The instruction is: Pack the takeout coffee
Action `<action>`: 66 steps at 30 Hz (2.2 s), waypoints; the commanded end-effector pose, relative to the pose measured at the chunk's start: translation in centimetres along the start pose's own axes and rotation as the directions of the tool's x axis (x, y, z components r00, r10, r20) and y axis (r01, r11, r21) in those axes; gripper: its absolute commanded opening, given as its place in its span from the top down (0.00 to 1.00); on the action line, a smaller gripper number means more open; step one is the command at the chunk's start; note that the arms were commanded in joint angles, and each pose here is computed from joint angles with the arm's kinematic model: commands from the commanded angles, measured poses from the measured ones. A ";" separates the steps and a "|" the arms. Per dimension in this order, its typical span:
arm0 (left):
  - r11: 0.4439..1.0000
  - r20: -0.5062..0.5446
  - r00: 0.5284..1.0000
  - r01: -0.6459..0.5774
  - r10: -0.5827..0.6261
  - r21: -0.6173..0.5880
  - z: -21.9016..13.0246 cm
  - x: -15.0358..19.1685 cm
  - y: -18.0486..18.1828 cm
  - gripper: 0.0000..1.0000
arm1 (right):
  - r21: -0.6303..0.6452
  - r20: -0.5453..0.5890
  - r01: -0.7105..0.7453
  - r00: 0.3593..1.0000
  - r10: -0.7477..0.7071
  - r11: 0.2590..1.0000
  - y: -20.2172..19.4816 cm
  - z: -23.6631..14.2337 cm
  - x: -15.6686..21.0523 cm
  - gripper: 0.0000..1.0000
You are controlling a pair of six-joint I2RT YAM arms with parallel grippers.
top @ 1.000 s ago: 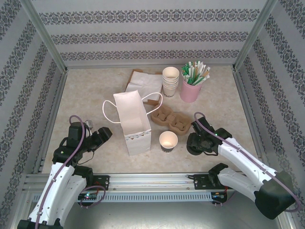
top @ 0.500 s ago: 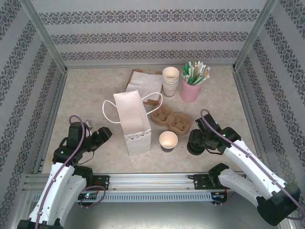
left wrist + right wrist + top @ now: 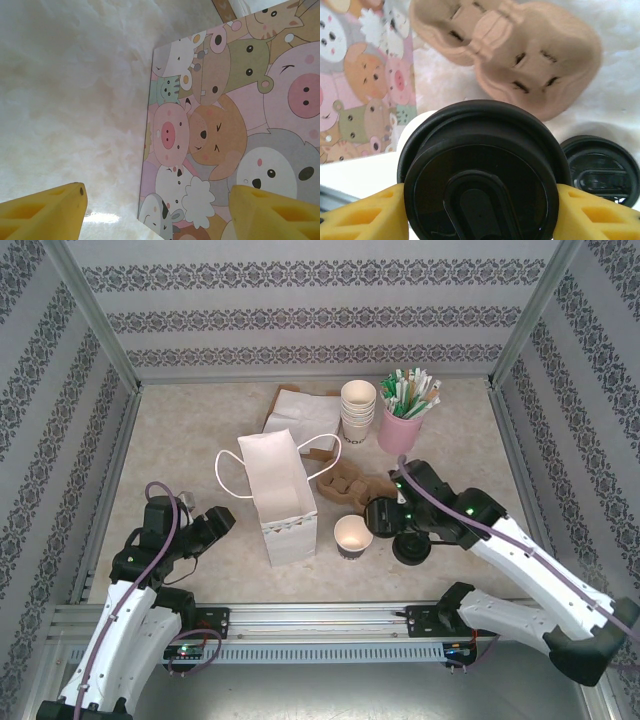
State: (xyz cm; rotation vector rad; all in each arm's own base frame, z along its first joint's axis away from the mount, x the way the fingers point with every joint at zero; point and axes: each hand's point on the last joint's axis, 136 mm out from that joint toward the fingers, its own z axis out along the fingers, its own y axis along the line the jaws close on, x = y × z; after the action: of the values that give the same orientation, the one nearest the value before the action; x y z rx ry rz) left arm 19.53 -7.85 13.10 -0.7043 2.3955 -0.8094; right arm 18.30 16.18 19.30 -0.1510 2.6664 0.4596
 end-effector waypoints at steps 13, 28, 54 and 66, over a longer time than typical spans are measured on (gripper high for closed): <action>1.000 -0.015 1.000 0.007 -0.008 -0.018 -0.1 0.8 0.6 0.25 | 0.002 -0.182 0.154 0.972 -0.151 0.988 3.3 3.3 1.7 0.36; 1.000 -0.011 1.000 0.008 -0.008 -0.017 -0.3 0.9 0.8 0.24 | 0.015 -0.234 0.176 0.958 -0.168 0.984 3.9 5.1 2.0 0.36; 1.000 -0.013 1.000 0.014 -0.014 -0.021 -0.2 1.0 0.9 0.24 | 0.059 -0.254 0.183 0.953 -0.163 0.981 4.3 6.8 2.7 0.35; 1.000 -0.015 1.000 0.015 -0.015 -0.027 -0.1 1.1 1.2 0.25 | 0.067 -0.267 0.151 0.955 -0.128 0.986 4.4 7.1 3.2 0.36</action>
State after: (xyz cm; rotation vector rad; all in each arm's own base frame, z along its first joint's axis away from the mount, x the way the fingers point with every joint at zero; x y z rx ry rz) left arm 18.93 -7.67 12.62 -0.7153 2.3991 -0.8013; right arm 17.89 22.31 13.45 -0.4266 2.8797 0.2782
